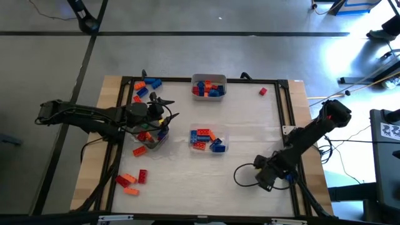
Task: Sort blocks by size
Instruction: Put the small orange game piece into the gray bin
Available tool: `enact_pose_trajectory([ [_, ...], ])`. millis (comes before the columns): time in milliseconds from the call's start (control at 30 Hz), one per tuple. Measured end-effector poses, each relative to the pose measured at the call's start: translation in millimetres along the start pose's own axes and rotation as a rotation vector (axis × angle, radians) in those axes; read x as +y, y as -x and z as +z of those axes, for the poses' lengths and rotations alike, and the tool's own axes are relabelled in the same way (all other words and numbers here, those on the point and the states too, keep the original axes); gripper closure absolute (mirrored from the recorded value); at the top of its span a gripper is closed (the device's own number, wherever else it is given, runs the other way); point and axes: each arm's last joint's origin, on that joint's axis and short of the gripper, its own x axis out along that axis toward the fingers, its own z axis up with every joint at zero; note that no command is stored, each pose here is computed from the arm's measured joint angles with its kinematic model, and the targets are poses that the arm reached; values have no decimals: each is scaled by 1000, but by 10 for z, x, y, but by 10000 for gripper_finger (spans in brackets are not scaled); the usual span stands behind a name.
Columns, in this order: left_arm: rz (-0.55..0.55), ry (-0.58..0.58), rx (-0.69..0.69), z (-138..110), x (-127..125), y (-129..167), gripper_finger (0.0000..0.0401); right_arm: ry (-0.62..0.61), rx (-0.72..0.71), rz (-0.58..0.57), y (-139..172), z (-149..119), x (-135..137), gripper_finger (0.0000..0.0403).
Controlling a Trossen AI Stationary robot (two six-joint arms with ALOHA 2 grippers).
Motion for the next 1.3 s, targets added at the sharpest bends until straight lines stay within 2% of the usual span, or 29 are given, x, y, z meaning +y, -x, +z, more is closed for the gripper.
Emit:
enact_pose_trajectory([
  [100, 0, 0, 0, 0, 0, 0, 136, 20, -57, -19, 0, 7, -4, 142],
  [500, -1, -6, 13, -12, -1, 1, 136, 1, -8, -49, -234, 26, 18, 152],
  [600, -1, -5, 12, -11, 0, 1, 136, 5, -36, -50, -238, 40, 25, 183],
  [867, -1, -6, 14, -14, -1, 1, 136, 2, -45, -71, -245, 41, 1, 299],
  [933, -1, -7, 15, -14, -1, 1, 136, 2, -45, -71, -243, 40, -3, 316],
  [1300, -1, -4, 9, -8, 0, 1, 136, 15, -98, -30, -111, 130, 94, 306],
])
